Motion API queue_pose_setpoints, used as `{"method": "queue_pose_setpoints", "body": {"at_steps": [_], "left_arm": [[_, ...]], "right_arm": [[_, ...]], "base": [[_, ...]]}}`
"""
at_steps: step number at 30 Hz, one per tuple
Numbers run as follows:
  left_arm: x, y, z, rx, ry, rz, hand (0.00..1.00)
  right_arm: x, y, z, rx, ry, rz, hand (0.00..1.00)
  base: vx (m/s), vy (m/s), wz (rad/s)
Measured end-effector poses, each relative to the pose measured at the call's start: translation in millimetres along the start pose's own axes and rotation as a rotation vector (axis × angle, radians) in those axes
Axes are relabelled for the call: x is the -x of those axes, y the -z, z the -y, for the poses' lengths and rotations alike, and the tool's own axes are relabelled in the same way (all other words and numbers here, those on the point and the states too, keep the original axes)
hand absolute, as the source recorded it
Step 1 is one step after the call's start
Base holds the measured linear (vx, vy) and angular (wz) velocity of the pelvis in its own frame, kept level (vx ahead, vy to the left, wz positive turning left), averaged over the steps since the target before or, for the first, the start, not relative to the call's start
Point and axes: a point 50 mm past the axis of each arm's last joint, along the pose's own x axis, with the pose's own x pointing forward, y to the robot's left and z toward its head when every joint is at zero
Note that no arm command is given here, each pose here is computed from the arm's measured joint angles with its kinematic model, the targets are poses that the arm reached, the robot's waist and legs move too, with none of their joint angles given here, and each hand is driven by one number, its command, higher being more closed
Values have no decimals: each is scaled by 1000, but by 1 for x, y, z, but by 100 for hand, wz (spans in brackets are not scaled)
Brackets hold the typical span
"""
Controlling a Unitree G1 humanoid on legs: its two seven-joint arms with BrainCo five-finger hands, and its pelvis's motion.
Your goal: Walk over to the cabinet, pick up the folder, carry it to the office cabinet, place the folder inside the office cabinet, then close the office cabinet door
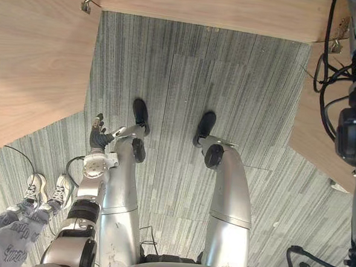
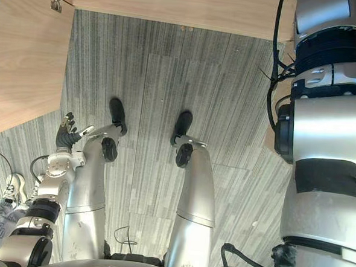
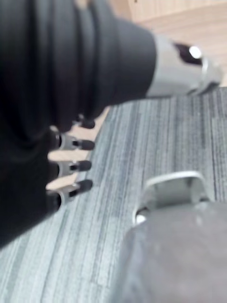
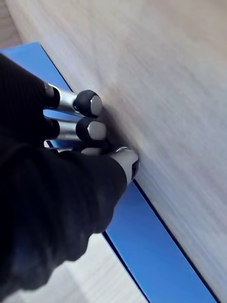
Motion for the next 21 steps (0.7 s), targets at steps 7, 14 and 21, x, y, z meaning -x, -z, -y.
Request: {"method": "queue_pose_setpoints", "body": {"at_steps": [7, 14, 21], "left_arm": [[1, 2, 1, 45, -18, -12, 0], [3, 4, 1, 79, -30, -20, 0], [4, 14, -2, 71, -41, -69, 0]], "right_arm": [[-2, -3, 3, -149, 27, -30, 100], [-5, -17, 5, -323, 24, -40, 100], [9, -15, -11, -550, -7, -28, 100]], "base": [[-28, -1, 7], [-23, -5, 6], [-59, -10, -7]]}}
